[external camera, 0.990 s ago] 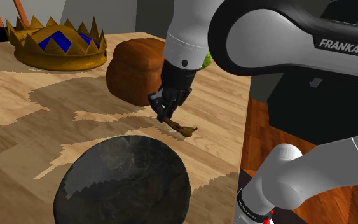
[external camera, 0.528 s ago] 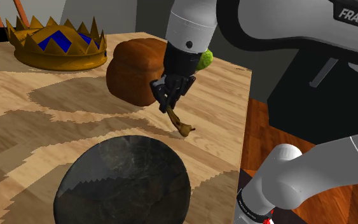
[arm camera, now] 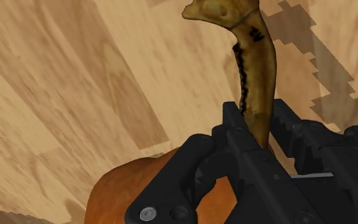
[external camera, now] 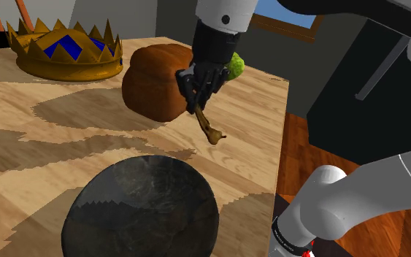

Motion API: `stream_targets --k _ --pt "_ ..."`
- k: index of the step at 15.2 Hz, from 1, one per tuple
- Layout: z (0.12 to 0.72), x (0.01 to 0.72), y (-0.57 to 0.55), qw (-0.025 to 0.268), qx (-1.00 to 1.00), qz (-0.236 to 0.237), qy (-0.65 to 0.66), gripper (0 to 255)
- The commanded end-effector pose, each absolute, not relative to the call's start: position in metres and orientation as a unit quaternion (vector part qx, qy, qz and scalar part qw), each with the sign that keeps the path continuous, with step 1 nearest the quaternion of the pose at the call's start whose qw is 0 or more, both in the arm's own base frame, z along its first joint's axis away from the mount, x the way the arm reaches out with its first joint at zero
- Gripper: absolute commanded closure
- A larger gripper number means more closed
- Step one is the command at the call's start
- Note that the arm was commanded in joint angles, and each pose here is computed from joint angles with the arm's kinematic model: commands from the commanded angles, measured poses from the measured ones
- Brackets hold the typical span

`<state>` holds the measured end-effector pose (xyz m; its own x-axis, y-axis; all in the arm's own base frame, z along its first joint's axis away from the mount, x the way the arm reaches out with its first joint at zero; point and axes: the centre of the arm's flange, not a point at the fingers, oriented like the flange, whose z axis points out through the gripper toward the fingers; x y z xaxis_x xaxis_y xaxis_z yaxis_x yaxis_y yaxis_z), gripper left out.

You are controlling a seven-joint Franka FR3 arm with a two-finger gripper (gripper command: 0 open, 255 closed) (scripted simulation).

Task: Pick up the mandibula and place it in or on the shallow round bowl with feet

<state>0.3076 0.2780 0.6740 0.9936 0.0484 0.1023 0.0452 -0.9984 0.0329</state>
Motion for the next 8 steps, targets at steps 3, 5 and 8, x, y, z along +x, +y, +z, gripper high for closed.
stream_targets --k 3,5,8 --pt "0.695 0.308 0.278 0.015 0.998 0.051 0.023 255" --pt "0.705 0.308 0.278 0.015 0.998 0.051 0.023 255" --pt "0.714 0.302 0.29 0.015 0.998 0.051 0.023 255"
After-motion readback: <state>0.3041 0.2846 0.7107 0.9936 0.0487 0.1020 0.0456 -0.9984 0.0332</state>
